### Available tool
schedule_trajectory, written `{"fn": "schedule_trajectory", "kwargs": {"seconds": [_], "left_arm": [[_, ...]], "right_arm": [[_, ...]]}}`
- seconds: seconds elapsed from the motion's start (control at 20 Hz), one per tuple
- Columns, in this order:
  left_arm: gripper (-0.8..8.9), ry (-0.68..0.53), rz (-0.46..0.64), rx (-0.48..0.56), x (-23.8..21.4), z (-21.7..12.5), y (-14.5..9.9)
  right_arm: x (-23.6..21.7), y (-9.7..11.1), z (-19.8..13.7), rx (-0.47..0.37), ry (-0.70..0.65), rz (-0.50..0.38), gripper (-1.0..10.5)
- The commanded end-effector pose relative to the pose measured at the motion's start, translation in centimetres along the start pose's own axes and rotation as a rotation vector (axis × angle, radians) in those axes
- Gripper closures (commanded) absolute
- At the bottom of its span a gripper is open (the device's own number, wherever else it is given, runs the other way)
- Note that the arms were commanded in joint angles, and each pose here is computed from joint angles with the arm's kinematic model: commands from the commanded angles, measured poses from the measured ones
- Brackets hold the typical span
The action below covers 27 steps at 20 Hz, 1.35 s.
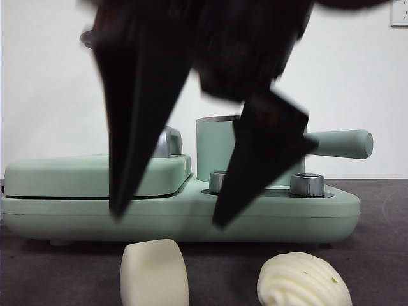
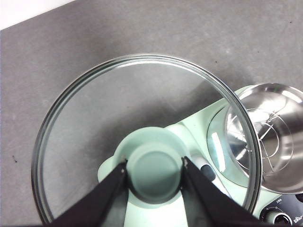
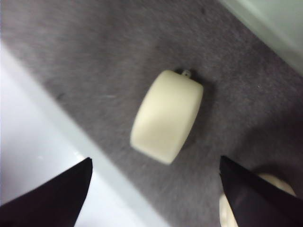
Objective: Put the buns in a small steamer
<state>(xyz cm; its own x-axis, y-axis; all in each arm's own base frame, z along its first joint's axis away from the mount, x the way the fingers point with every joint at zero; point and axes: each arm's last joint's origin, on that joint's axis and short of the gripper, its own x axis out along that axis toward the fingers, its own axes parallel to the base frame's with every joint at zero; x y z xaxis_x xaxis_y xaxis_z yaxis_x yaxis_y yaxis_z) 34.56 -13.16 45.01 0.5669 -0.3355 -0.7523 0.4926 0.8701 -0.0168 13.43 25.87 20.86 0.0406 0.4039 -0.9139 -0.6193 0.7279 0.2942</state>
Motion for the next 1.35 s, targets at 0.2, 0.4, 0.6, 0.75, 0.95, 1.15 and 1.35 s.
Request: {"fn": "schedule_trajectory", "kwargs": {"seconds": [0.2,0.4,0.6,0.75,0.95,1.15,1.35], "left_arm": [[7.63,-0.070,0.002,-0.007,-1.6,0.4,-0.1],[7.63,-0.072,0.002,-0.012,-1.6,0.4,-0.1],[7.63,-0.072,0.002,-0.014,-1.6,0.4,-0.1],[7.62,-0.072,0.002,-0.014,-1.6,0.4,-0.1],[7.63,-0.073,0.003,-0.014,-1.6,0.4,-0.1],[7.63,-0.074,0.003,-0.015,-1.6,0.5,-0.1],[7.63,-0.076,0.003,-0.017,-1.6,0.5,-0.1]], "right_arm": [[2.8,0.6,1.4,-0.011,-0.030,0.004,6.0],[3.7,0.2,1.6,-0.004,-0.028,-0.034,7.2],[4.4,0.1,1.6,-0.002,-0.016,-0.039,8.2],[2.9,0.5,2.7,0.005,-0.021,-0.027,8.2],[-3.6,0.2,6.9,0.022,-0.024,-0.057,8.2],[-11.3,-2.4,11.1,0.036,-0.126,-0.092,8.2],[-14.9,-7.3,14.8,0.104,-0.221,-0.146,8.2]]}}
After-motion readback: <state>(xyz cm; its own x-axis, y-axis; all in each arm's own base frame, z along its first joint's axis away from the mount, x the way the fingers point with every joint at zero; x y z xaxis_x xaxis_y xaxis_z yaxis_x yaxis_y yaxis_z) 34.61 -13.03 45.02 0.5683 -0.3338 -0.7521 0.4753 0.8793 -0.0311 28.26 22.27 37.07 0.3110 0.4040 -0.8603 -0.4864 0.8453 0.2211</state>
